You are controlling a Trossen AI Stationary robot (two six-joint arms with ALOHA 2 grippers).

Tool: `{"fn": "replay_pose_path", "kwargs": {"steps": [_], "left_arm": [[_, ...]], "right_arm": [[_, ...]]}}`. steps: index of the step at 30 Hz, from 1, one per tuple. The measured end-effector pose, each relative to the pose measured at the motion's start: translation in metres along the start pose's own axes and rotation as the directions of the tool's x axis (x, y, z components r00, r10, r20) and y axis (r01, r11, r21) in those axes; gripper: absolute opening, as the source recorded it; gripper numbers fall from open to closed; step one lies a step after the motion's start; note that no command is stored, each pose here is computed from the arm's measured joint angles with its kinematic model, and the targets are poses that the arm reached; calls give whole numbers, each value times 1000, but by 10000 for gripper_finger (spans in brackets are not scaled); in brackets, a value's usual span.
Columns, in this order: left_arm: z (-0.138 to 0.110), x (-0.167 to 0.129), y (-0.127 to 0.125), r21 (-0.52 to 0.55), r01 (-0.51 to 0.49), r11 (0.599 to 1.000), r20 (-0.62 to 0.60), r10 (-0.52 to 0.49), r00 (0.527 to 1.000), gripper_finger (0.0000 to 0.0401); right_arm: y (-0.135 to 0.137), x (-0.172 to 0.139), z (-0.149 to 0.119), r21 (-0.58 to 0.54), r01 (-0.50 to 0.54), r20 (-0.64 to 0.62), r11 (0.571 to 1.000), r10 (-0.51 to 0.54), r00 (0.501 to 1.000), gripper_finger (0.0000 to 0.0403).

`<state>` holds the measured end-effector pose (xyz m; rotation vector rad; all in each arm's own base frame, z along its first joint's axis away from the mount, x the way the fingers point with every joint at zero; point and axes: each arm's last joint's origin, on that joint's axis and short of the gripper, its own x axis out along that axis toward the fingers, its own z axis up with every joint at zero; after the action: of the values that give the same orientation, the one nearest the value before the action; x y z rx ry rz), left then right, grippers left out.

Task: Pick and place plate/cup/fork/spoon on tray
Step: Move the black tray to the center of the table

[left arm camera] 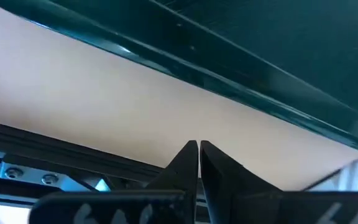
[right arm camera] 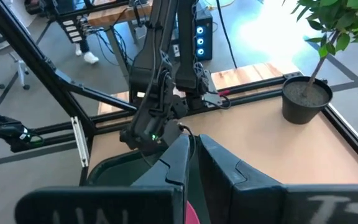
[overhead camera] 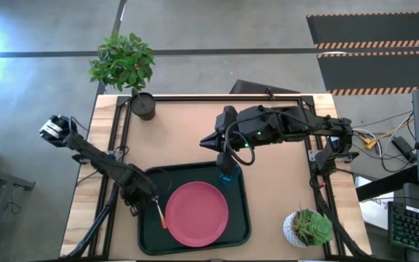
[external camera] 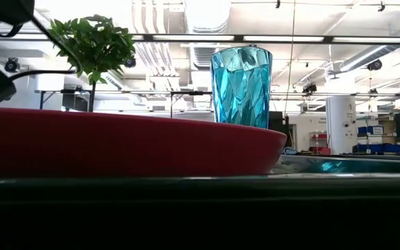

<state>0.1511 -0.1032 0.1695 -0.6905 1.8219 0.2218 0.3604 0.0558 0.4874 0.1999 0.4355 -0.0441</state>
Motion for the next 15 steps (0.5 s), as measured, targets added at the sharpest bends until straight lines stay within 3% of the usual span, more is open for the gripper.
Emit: {"fn": "replay_pose_path", "kwargs": {"steps": [6,15], "left_arm": [[1,14,8,-18,-33,999,-42,32,999,0],[14,21,-9,5,143,990,61,-143,988,0]], "right_arm": [[0,0,-2,0,4,-22,1000,-4,1000,23],[0,0,-2,-7,2,-22,1000,-2,1000,23]]}}
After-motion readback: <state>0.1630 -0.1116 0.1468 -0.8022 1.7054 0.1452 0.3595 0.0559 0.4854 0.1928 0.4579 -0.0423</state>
